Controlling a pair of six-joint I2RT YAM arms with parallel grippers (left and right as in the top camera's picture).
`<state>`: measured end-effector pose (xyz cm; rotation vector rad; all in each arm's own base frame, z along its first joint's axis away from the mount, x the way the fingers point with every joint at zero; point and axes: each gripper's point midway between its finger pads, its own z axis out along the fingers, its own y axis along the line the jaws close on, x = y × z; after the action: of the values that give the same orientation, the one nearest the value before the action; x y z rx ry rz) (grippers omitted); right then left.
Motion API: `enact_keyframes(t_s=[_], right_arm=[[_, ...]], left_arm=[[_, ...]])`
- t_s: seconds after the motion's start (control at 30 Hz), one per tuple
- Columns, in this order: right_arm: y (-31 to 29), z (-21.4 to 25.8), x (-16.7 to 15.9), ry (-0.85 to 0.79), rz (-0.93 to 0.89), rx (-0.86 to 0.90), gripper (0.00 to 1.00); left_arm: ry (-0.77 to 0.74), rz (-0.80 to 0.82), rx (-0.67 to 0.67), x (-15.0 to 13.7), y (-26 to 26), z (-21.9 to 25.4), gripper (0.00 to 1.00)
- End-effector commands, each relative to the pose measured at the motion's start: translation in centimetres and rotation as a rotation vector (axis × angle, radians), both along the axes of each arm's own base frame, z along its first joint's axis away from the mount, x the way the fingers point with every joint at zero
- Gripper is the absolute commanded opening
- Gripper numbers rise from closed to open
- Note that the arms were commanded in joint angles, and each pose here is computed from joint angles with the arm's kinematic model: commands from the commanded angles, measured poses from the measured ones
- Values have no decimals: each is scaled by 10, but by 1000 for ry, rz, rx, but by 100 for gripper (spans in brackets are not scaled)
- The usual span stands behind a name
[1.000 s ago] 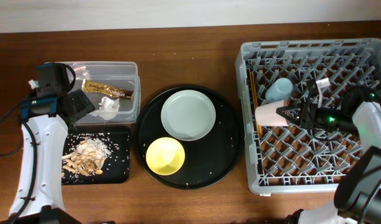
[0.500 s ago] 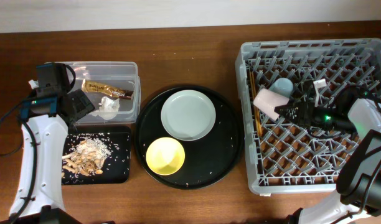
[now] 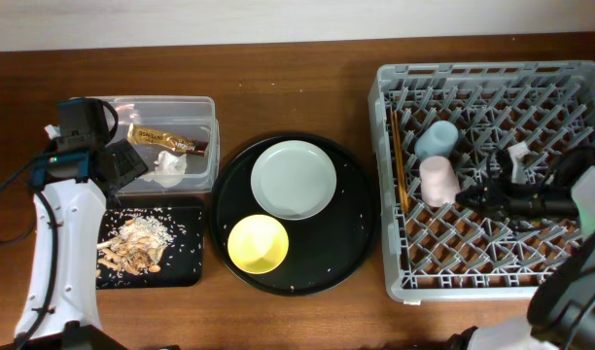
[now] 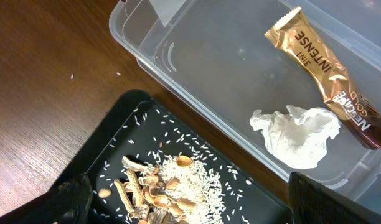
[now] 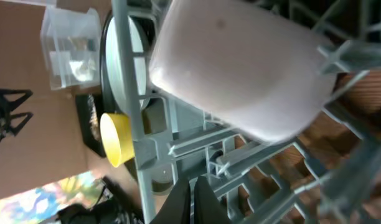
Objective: Sort waste into correct bins and load items into the dishwasher rack
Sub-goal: 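Carry the pink cup to the rack and set it beside the blue cup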
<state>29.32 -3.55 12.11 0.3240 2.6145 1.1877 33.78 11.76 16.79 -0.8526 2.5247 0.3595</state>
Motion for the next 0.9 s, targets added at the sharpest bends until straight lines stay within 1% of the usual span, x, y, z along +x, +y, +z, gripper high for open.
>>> enact_keyframes(t_s=[0.0, 0.07, 0.1, 0.13, 0.2, 0.23, 0.27, 0.33, 0.37, 0.43, 0.53, 0.63, 0.67, 0.77, 0.87], right_arm=[[-4, 38, 2, -97, -19, -105, 5], [10, 60, 7, -215, 37, -192, 5], [13, 64, 9, -235, 47, -240, 5], [12, 65, 14, -220, 27, -350, 6], [21, 64, 22, -231, 52, -476, 6], [24, 60, 31, -235, 69, -587, 11], [26, 57, 38, -244, 85, -665, 15], [32, 52, 49, -259, 106, -725, 19], [28, 48, 53, -240, 85, -755, 20], [25, 37, 58, -210, 83, -759, 19], [25, 8, 61, -130, 114, -742, 13], [25, -12, 49, -28, 139, -726, 6], [24, -11, 42, 9, 116, -722, 5], [23, 1, 40, -1, 66, -722, 5], [4, 13, 29, 59, -12, -818, 6]], left_arm=[[-25, -3, 14, 1, 2, 10, 99], [-25, -3, 14, 1, 2, 10, 99], [-25, -3, 14, 1, 2, 10, 99], [-25, -3, 14, 1, 2, 10, 99], [-25, -3, 14, 1, 2, 10, 99], [-25, -3, 14, 1, 2, 10, 99], [-25, -3, 14, 1, 2, 10, 99], [-25, -3, 14, 1, 2, 10, 99], [-25, -3, 14, 1, 2, 10, 100], [-25, -3, 14, 1, 2, 10, 99], [-25, -3, 14, 1, 2, 10, 99], [-25, -3, 14, 1, 2, 10, 99], [-25, -3, 14, 1, 2, 10, 100], [-25, -3, 14, 1, 2, 10, 99], [-25, -3, 14, 1, 2, 10, 99]])
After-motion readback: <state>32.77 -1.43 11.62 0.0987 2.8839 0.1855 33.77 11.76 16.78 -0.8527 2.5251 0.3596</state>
